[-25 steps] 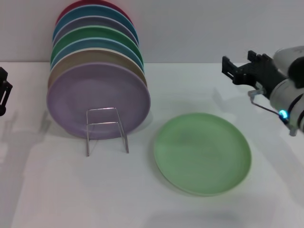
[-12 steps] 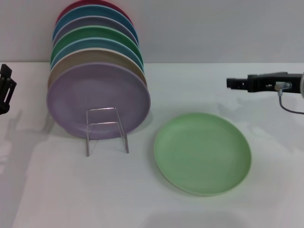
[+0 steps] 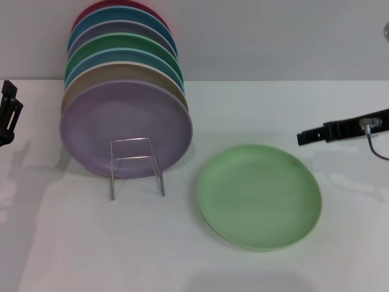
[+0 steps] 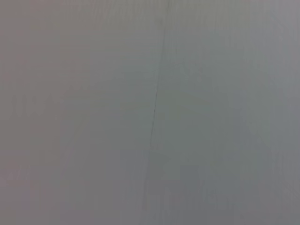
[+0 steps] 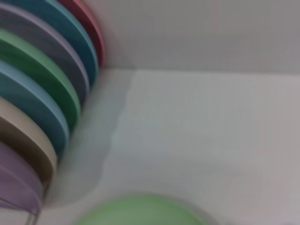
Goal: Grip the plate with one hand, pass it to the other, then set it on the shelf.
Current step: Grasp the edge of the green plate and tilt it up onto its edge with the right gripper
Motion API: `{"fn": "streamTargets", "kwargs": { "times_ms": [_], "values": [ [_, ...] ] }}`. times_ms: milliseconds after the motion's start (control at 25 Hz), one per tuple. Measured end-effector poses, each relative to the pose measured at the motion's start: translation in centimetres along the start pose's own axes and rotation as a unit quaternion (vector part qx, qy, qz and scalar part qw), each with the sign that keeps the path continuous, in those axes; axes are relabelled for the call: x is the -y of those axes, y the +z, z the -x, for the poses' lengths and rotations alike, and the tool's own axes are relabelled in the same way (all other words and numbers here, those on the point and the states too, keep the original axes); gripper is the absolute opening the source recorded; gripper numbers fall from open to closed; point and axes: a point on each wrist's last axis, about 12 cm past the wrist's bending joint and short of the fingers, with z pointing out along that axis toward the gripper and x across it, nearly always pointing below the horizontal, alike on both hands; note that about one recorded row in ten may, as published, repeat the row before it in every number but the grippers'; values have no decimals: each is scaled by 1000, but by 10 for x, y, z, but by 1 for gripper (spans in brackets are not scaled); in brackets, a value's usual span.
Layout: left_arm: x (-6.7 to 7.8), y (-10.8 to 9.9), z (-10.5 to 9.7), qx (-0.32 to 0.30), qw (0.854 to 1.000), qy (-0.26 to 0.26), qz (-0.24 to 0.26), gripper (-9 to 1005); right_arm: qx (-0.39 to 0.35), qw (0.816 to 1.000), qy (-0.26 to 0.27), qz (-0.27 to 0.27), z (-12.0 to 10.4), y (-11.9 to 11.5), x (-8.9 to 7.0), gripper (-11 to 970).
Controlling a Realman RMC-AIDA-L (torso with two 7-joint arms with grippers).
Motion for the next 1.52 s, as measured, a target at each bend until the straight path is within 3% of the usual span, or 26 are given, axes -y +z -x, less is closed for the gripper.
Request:
{"fn": "streamTargets", "kwargs": {
  "times_ms": [760,1520],
  "values": [
    [-1,2,-1,-6,1000,1,0,781,-68,996,55,3,-26,28,15,684],
    [-2,0,-2,-9,1000,2,1,773,-88,994,62,8,-30,43,15,648]
  ]
}}
